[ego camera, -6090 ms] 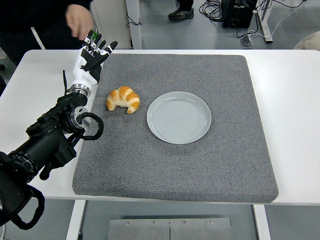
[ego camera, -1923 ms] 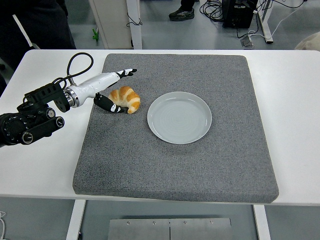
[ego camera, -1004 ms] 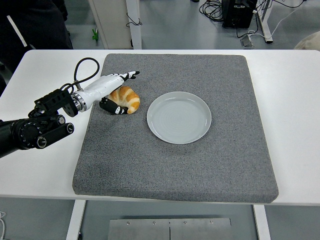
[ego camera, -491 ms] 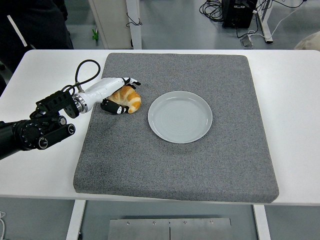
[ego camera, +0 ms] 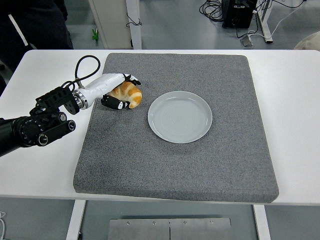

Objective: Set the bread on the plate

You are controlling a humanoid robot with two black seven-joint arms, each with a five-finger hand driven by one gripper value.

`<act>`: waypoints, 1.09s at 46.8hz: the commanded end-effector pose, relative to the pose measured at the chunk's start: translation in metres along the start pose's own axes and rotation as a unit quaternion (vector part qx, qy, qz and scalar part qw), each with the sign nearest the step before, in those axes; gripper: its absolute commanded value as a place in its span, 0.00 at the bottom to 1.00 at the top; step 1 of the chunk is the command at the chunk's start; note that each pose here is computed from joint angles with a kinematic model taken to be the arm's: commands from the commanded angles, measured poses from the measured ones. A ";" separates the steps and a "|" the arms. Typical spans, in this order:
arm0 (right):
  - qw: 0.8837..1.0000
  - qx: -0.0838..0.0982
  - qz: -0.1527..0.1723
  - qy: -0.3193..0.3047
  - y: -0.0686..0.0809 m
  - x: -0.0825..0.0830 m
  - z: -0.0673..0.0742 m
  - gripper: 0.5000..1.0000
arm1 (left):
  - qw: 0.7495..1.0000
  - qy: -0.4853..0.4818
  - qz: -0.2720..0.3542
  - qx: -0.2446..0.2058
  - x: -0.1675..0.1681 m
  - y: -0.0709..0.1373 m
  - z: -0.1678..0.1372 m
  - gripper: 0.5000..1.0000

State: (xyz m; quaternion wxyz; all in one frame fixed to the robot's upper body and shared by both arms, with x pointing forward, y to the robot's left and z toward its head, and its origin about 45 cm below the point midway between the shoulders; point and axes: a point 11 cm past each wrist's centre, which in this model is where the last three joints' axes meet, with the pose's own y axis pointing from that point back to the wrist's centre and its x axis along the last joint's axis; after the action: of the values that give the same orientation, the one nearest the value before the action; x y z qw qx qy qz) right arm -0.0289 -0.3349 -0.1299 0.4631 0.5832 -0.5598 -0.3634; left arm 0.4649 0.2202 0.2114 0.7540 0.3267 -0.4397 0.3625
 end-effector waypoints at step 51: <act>1.000 0.000 0.000 0.000 0.000 0.000 0.000 1.00 | 0.998 0.020 0.049 -0.041 0.078 -0.016 0.034 0.38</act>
State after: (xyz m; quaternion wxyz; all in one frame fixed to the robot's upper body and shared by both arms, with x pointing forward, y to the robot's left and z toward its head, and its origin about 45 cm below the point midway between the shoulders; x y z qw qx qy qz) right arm -0.0286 -0.3349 -0.1299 0.4630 0.5833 -0.5600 -0.3631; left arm 0.4931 0.2116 0.2921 0.7520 0.2721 -0.4536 0.3933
